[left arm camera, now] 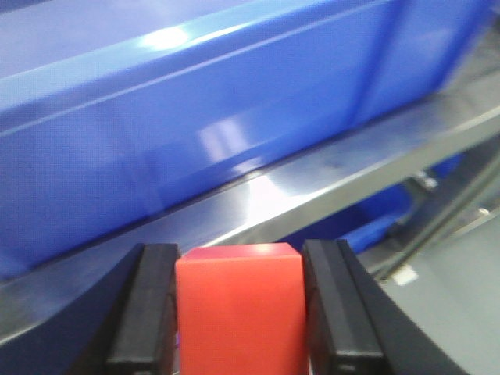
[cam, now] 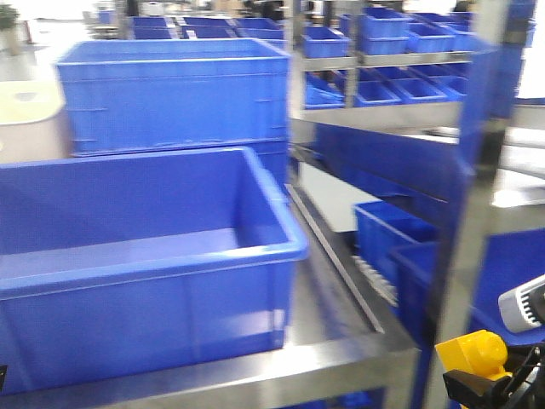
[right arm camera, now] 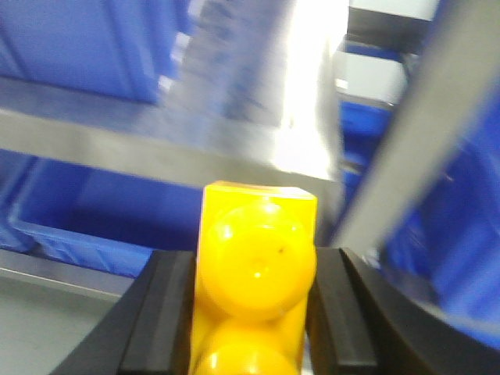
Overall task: Pick red and yellow blocks into blue bin
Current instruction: 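Drive the base to the shelf holding the blue bin, both blocks held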
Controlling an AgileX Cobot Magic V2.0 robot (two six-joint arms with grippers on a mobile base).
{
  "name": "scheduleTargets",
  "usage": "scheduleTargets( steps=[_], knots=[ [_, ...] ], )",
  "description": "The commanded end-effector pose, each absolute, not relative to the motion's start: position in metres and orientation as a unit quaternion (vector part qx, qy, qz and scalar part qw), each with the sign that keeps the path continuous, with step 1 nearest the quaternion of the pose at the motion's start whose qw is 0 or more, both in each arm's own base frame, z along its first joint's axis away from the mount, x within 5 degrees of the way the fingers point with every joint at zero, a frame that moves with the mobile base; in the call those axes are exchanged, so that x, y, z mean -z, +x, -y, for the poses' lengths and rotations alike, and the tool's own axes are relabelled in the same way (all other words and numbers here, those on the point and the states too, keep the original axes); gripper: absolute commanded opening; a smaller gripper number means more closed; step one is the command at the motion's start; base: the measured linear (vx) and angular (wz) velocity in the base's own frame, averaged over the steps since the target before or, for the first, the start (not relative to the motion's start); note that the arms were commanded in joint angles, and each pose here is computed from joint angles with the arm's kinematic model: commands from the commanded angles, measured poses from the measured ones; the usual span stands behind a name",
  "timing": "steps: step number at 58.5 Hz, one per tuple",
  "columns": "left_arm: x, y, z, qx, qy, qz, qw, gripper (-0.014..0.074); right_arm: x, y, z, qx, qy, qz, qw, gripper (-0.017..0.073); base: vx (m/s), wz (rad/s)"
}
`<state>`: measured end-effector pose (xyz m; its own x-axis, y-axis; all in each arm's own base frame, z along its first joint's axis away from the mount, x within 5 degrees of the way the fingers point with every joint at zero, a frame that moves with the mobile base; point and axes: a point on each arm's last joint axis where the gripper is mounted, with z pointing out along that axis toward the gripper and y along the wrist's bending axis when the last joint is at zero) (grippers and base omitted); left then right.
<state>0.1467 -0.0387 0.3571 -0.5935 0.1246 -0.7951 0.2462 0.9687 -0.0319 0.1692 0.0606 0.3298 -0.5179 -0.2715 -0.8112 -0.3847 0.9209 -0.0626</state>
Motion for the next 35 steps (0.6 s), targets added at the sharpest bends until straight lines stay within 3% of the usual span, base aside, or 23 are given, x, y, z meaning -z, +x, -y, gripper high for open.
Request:
scheduleTargets(
  steps=[1, 35],
  knots=[
    [-0.3706, 0.1479, 0.0402, 0.079, 0.102, -0.868, 0.480, 0.0240, -0.3469, 0.1710, -0.0611, -0.064, -0.188, -0.841, 0.503, 0.0255, 0.09, 0.46],
    [-0.3706, 0.1479, 0.0402, 0.079, 0.102, -0.868, 0.480, 0.0240, -0.3469, 0.1710, -0.0611, -0.064, -0.188, -0.841, 0.503, 0.0255, 0.07, 0.32]
  ],
)
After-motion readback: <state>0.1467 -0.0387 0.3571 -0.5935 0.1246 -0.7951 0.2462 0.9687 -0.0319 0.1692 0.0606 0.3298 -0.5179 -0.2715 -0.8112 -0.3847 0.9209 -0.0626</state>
